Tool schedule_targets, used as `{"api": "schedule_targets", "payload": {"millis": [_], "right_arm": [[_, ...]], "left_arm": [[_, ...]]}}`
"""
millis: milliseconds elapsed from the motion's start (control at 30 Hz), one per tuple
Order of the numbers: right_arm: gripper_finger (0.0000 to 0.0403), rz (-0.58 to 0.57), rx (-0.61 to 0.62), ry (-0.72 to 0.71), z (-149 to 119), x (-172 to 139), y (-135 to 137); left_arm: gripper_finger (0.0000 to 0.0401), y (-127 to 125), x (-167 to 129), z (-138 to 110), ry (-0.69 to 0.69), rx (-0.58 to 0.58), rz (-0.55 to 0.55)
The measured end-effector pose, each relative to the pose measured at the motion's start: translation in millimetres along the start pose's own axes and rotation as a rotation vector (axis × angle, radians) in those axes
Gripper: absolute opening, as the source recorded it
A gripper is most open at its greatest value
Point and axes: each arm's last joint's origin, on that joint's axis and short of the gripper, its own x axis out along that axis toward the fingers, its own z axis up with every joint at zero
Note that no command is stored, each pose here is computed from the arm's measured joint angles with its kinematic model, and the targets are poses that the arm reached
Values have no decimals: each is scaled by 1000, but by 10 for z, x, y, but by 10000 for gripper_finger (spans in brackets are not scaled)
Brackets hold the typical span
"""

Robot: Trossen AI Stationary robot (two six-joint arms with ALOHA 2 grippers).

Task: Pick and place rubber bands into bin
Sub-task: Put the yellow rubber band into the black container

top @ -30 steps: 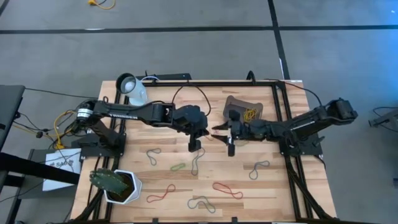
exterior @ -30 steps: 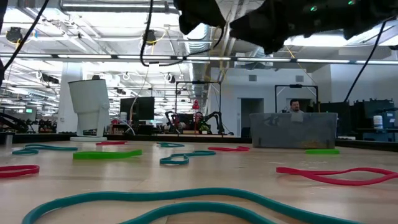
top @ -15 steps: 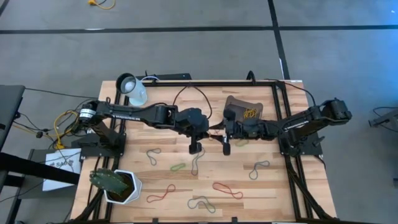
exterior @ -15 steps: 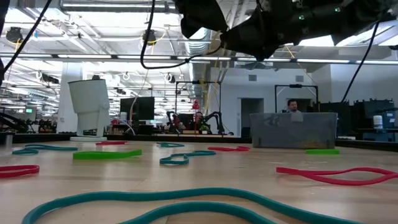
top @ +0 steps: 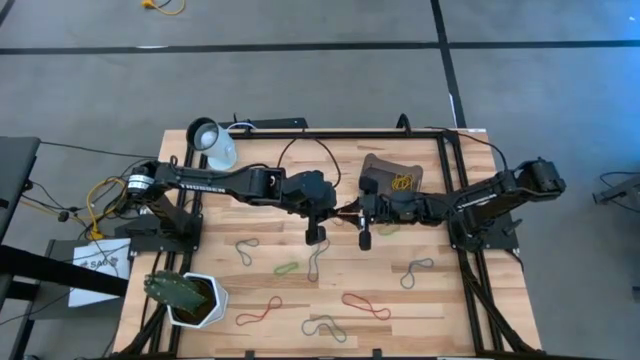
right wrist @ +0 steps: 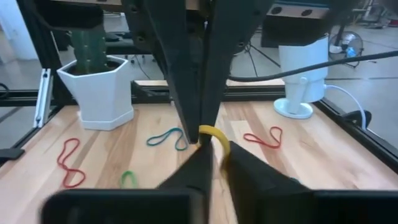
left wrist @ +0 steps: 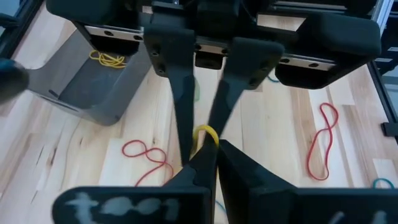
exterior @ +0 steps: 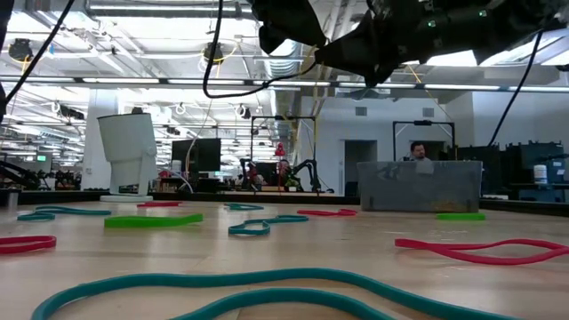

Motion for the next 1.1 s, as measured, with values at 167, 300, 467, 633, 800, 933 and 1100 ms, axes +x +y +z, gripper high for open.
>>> {"api": "schedule_targets", "payload": {"millis": [167,300,467,633,800,933,1100], "right_arm": [[8,-10,2,3,-4,3,-29],[4,-10,1,4,-5,3,-27],[2,-11,-3,41,-41,2,-28],[2,-75,-13,92,-63,-30,-54],[1,-228,-43,102,98,-242,-129],[1,-449,-94,104,291,-564,-241],[1,-739,-88,123,436,-1006,-480]], "left_arm": [[0,0,-2,0,0,6,0],[10,0,-4,-4,5,56,0],[35,14,-6,-6,5,68,46],[57,81,-17,-6,1,78,267],[62,214,-144,-40,56,113,508],[62,288,-357,-49,73,87,578],[62,333,-718,-12,24,59,598]]}}
